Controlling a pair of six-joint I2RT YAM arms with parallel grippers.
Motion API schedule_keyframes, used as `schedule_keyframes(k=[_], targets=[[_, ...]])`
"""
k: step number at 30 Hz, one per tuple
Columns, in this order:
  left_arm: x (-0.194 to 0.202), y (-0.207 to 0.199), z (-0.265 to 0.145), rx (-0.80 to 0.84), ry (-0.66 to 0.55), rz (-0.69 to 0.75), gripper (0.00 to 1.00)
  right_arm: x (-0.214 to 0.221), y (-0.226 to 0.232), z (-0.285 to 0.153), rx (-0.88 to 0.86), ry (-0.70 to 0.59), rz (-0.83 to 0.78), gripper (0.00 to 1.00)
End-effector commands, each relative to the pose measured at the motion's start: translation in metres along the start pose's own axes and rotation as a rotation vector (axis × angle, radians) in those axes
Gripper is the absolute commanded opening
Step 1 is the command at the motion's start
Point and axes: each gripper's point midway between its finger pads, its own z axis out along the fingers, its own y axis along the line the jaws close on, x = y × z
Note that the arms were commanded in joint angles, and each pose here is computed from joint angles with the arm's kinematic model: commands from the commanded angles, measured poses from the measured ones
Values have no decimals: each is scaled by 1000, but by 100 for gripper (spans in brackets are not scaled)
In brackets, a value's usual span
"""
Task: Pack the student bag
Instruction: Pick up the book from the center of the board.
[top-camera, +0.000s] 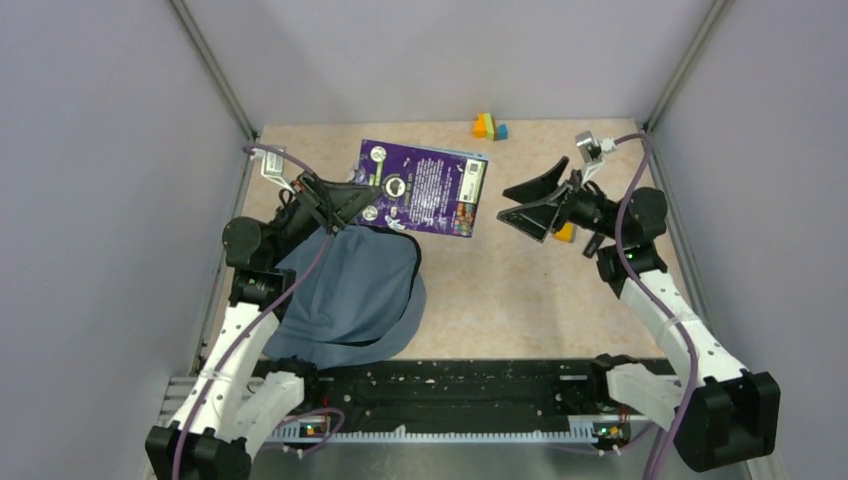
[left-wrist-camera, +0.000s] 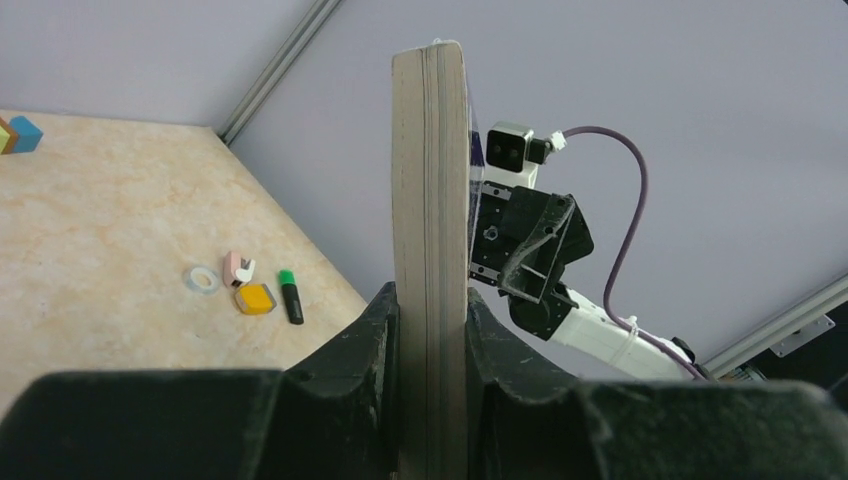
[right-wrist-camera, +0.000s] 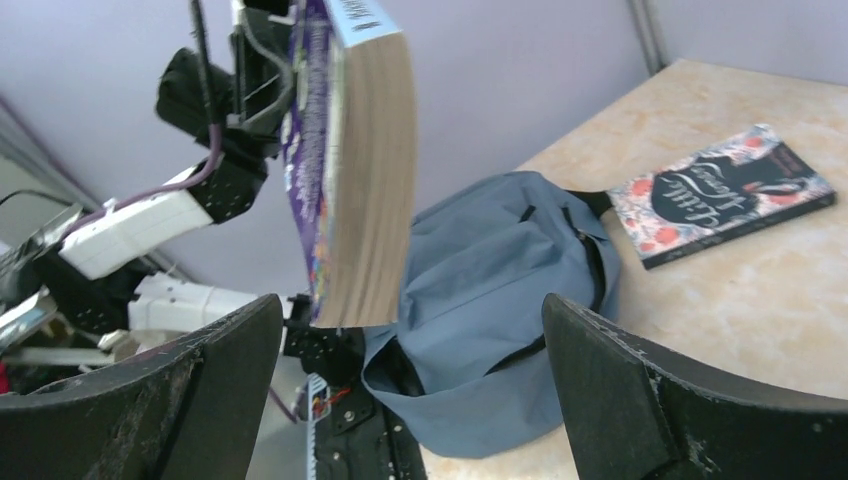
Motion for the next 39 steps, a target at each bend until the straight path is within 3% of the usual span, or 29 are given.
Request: schedule_keyframes(k=[1,13,21,25,31,32,36,39], targets=[[-7,-11,-2,17,-39,-5,0,-8,55,5,-183,-24,-103,99],[-7,-38,-3,103,-15,9,0,0,51,41,-208,-5,-53,99],[-3,-34,-3,89,7,15,0,-4,78,65,-324,-12,-56,96],[-1,-29,-3,73,8,22,0,-7,84,69,-357,-34,-35,69],[6,-3,-4,-33,37,79,0,-8,70,72,-286,-68,7,0],[7,9,-4,-91,49,106,2,-8,63,73,-241,-76,13,0],[28,78,-28,-432,139,180,55,-12,10,70,82,-102,6,0],[54,116,-53,-609,211,200,68,-10,-35,46,358,-97,3,0]])
